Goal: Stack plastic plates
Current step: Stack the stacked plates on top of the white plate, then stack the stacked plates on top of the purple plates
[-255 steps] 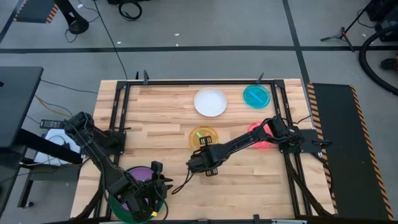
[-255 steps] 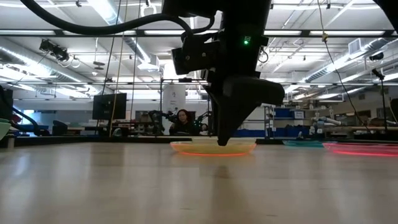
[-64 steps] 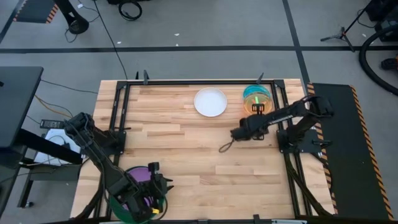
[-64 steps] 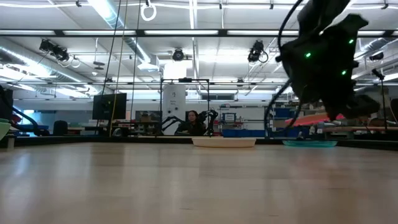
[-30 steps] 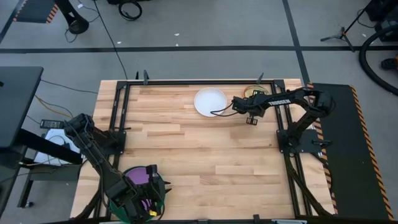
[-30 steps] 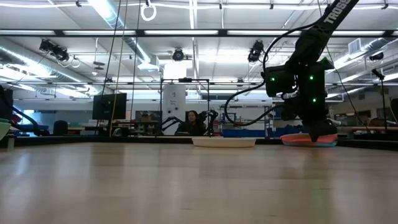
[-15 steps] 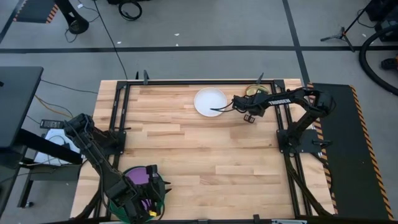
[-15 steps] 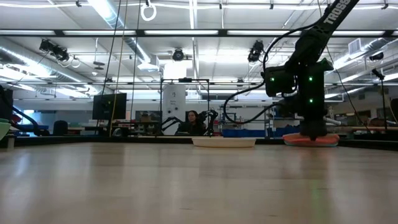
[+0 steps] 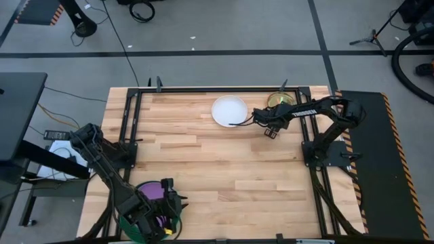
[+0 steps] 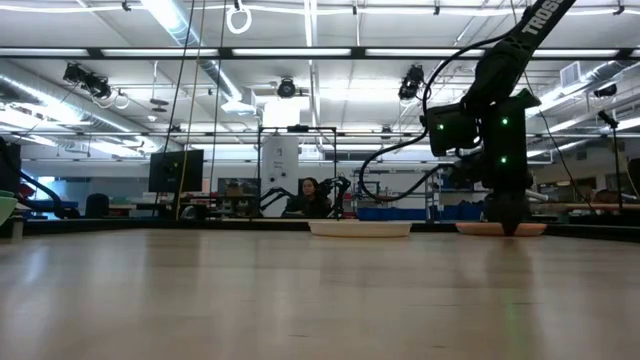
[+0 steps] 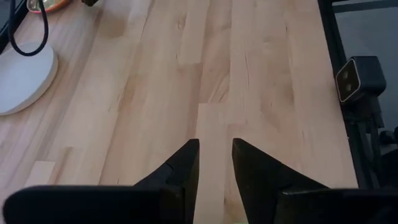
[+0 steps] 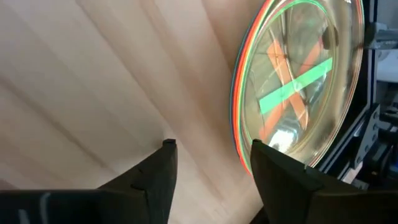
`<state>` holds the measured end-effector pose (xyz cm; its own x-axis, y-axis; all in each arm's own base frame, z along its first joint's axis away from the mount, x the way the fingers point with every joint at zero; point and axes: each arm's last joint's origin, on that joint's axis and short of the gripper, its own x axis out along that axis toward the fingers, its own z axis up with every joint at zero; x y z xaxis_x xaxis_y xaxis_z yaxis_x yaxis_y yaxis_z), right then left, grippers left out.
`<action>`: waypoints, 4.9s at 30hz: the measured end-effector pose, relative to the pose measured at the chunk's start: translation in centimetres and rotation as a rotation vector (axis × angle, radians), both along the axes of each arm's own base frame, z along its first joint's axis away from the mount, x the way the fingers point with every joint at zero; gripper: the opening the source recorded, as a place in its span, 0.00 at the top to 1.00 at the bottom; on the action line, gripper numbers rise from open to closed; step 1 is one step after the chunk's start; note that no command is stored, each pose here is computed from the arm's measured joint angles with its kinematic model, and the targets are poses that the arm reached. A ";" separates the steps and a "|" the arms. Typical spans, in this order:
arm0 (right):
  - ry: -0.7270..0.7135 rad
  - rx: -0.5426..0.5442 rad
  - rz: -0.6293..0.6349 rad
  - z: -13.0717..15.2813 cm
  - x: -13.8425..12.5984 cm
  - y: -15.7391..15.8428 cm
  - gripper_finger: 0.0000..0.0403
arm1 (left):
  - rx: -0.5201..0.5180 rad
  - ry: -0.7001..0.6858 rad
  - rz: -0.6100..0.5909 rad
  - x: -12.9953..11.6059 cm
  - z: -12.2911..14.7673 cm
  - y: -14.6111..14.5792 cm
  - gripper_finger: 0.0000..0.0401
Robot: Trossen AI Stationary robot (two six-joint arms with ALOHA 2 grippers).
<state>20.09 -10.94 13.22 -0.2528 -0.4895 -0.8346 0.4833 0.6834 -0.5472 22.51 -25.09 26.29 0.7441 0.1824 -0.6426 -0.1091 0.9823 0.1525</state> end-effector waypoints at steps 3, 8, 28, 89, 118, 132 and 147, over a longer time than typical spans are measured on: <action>-0.017 -0.009 -0.030 0.0 0.0 0.0 0.47 | 0.019 0.004 -0.017 0.0 0.0 0.0 0.74; -0.066 0.030 -0.113 0.0 -0.5 -1.0 0.47 | 0.021 0.005 -0.018 0.0 0.0 0.0 0.74; -0.329 0.058 -0.249 0.0 -1.6 -6.2 0.50 | -0.038 -0.020 0.009 0.0 0.1 -0.3 0.74; -0.083 -0.022 0.890 7.3 11.4 5.3 0.98 | 0.005 -0.011 -0.031 -0.1 0.1 -0.3 0.74; -0.123 -0.091 0.762 0.6 15.1 3.5 0.77 | -0.001 -0.009 -0.023 -0.1 0.1 -0.3 0.74; -0.420 -0.006 0.654 4.7 14.5 4.1 0.63 | -0.012 0.000 -0.041 -0.4 0.1 -0.6 0.74; -0.452 0.063 0.642 3.9 14.6 2.9 0.29 | -0.012 0.000 -0.041 -0.4 0.1 -0.6 0.74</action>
<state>34.72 -8.02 17.07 0.4333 -0.3731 -0.8204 0.1501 0.9274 -0.3425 22.06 -25.73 26.39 0.7507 0.1446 -0.6446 -0.0690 0.9876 0.1412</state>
